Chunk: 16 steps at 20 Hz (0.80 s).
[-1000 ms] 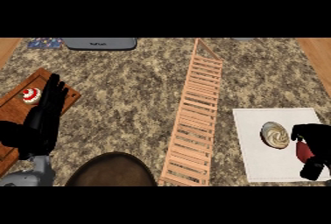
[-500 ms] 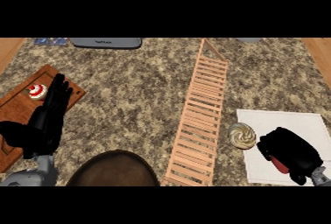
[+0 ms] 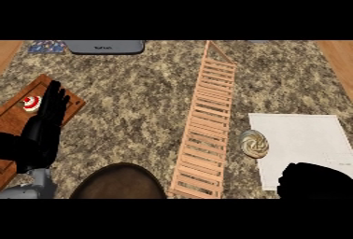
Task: Pick the bell pepper from the placemat and place it in the tiered shelf
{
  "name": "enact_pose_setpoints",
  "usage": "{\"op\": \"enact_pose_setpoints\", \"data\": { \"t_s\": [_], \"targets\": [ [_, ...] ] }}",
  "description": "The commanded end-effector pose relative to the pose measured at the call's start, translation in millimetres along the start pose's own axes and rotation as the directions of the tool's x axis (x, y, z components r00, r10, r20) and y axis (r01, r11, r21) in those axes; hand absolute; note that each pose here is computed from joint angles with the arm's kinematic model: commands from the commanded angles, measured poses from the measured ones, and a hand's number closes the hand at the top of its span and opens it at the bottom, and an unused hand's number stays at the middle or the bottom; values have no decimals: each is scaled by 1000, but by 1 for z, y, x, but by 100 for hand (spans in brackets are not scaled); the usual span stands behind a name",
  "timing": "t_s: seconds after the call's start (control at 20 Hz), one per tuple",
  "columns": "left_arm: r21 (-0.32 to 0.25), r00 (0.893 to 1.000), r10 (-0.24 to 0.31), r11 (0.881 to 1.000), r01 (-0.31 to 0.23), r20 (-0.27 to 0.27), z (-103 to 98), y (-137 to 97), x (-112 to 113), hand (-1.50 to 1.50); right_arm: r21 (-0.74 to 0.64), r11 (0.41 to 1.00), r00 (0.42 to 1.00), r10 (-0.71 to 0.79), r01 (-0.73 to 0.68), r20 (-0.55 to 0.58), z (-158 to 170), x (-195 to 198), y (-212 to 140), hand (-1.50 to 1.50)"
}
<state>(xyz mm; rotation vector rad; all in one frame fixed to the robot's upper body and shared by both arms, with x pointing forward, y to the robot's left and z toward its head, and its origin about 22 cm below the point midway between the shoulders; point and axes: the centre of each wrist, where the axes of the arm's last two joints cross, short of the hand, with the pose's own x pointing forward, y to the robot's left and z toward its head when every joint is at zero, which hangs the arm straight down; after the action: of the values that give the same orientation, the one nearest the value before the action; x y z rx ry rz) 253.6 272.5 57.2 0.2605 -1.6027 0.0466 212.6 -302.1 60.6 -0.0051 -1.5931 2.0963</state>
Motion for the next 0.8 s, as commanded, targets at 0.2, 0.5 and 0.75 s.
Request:
{"op": "enact_pose_setpoints", "data": {
  "t_s": [0.2,0.5,0.75],
  "targets": [
    [35,1000,-11,999,12,-10,1,13,-2,0,-226,926,943,-256,303,213,48,20,-56,150],
    [11,1000,12,1000,-12,3,-9,-8,3,0,-398,855,943,-309,334,128,84,23,-124,150],
    [-34,1000,-3,999,3,-13,6,-2,1,0,-489,817,946,-320,306,58,108,14,-168,150]
  ]
}}
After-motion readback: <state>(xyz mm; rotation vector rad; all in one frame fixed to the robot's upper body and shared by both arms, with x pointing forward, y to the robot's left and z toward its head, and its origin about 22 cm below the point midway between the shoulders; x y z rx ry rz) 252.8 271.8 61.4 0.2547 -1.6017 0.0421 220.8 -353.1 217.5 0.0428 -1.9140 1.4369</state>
